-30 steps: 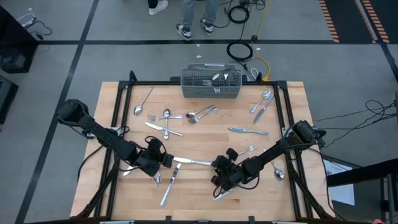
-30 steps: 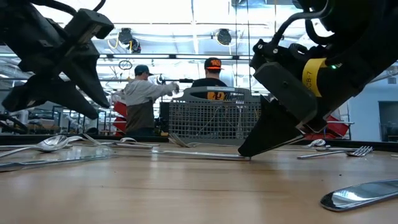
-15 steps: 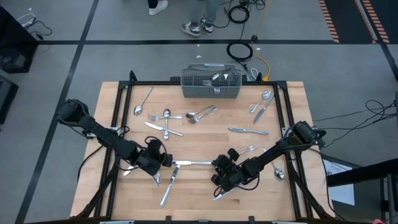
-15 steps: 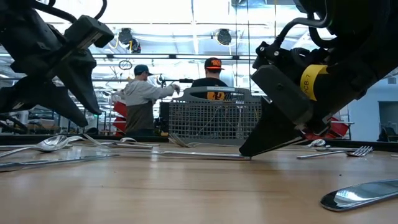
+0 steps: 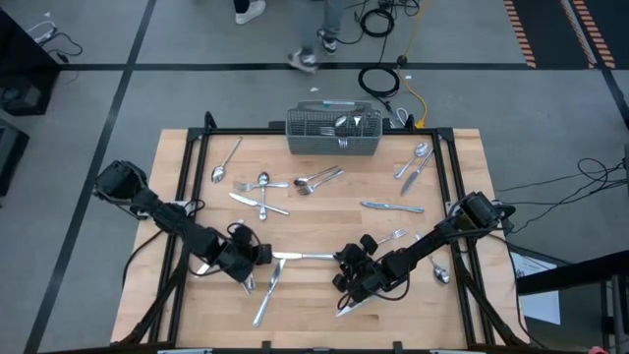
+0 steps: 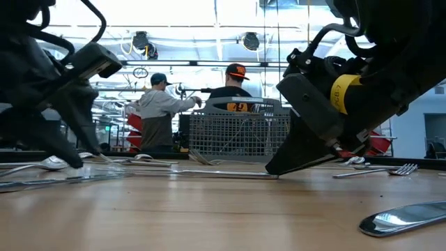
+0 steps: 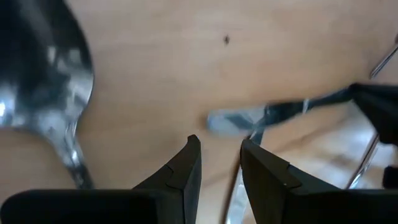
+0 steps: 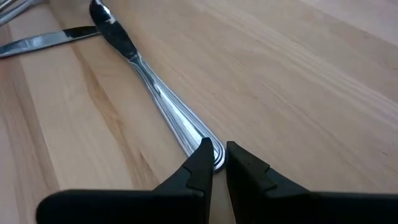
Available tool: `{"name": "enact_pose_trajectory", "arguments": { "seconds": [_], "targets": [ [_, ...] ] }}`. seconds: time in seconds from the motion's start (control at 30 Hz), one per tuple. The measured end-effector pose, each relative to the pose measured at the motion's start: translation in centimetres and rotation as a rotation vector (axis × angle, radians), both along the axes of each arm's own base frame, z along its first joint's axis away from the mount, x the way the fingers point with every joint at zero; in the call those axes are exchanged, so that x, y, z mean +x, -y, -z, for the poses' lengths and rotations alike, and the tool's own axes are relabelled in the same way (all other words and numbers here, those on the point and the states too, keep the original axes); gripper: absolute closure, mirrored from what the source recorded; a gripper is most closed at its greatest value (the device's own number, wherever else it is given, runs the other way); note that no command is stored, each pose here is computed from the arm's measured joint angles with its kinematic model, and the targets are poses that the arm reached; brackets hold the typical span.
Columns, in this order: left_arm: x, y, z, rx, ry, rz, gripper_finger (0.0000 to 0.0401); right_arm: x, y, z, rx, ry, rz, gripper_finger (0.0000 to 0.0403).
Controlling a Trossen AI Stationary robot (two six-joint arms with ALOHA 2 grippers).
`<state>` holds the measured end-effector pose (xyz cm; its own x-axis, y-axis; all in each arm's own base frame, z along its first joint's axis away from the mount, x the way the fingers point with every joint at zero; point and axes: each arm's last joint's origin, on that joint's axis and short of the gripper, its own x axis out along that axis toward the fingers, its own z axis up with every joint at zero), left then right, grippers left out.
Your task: Sort silverware
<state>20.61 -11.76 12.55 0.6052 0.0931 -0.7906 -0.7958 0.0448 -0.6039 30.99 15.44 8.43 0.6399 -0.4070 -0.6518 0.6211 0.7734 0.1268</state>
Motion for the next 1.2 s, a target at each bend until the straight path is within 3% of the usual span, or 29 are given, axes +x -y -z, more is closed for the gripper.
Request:
{"name": "enact_pose_trajectory", "arguments": {
  "seconds": [0.3, 0.63, 0.8, 1.2],
  "targets": [
    [0.1, -0.3, 0.1, 0.005, 0.012, -0.034, 0.0284, 0.0, 0.0, 0.0, -0.004, -0.001, -0.003, 0.0369],
    [-0.8, -1.0, 1.6, -0.066, 0.099, -0.058, 0.0284, 0.1, 0.1, 0.0, -0.026, 0.002, 0.000, 0.0369],
    [-0.9, -0.9, 1.6, -0.062, 0.077, -0.009, 0.0284, 0.1, 0.2, 0.0, -0.019, 0.007, 0.009, 0.0369],
    [-1.0, 0.0, 1.5, -0.157, 0.065, 0.047, 0.0284, 0.3, 0.3, 0.7, 0.020, 0.044, 0.078, 0.0369]
  ]
}}
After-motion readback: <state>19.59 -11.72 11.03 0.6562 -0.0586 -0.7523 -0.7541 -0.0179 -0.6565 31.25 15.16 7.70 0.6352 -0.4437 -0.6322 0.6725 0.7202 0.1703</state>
